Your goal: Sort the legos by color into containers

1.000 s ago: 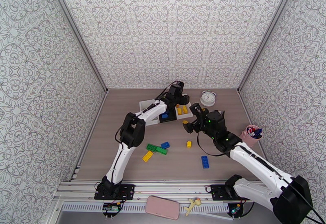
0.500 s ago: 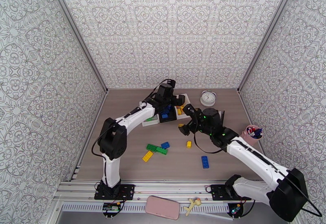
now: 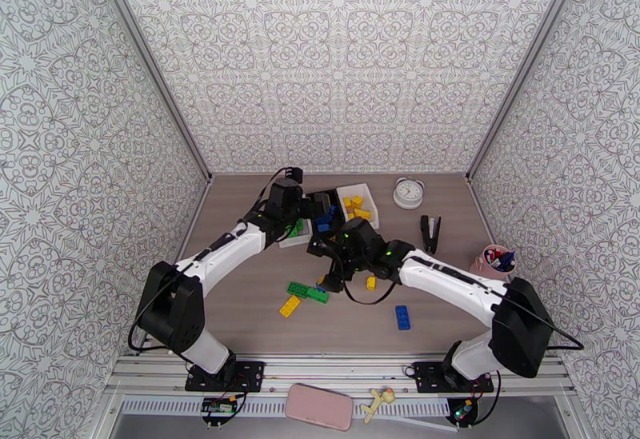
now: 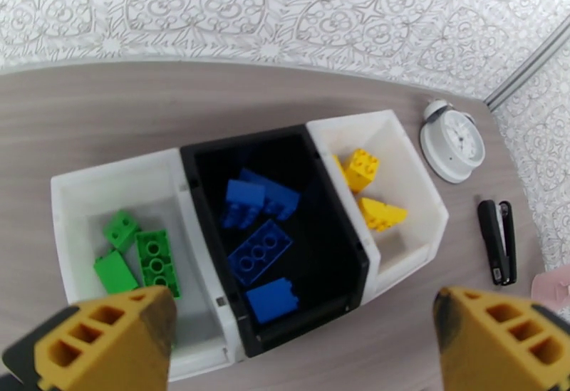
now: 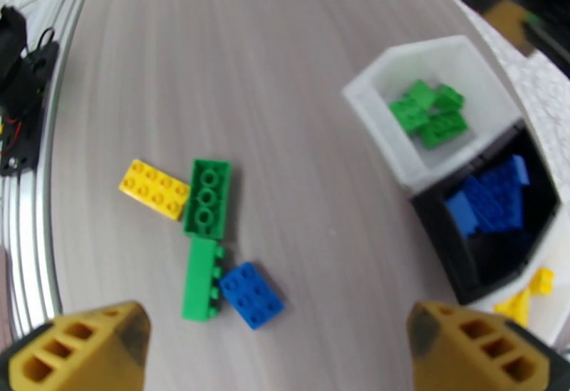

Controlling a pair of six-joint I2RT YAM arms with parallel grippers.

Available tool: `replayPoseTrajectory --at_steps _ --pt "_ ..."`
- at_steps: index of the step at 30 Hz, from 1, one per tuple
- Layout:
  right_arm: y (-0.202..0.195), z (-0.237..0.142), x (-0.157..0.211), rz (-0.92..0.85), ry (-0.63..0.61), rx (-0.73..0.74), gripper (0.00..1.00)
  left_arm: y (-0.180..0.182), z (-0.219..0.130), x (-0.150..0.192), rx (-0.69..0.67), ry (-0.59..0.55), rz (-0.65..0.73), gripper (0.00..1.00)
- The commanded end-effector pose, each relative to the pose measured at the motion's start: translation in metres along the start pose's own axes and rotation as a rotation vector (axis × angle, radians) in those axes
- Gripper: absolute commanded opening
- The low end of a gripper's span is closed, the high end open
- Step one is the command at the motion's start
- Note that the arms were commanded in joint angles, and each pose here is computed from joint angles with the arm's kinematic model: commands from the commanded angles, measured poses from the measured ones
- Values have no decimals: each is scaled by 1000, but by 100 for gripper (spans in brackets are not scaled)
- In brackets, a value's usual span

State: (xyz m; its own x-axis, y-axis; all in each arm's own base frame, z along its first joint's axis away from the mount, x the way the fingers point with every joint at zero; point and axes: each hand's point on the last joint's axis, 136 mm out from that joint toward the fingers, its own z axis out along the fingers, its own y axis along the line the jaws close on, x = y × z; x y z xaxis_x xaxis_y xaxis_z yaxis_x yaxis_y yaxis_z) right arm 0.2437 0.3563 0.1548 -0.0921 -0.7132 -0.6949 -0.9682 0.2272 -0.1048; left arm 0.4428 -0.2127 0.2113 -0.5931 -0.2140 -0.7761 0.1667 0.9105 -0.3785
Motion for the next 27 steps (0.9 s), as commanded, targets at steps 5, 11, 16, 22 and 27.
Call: replayPoseTrajectory --at_steps 5,11,16,22,27 --pt "33 47 18 -17 214 -50 96 32 -6 -14 -42 -46 -121 100" --pt "52 71 25 95 315 -94 94 58 -6 -17 -78 -50 -193 100" --pt "60 83 32 125 386 -83 85 76 -9 -18 -100 -45 -238 100" --pt "53 94 38 178 450 -41 68 78 -13 -18 -101 -41 -240 100" --pt "51 102 39 190 456 -28 50 71 -16 -20 -69 -36 -259 100"
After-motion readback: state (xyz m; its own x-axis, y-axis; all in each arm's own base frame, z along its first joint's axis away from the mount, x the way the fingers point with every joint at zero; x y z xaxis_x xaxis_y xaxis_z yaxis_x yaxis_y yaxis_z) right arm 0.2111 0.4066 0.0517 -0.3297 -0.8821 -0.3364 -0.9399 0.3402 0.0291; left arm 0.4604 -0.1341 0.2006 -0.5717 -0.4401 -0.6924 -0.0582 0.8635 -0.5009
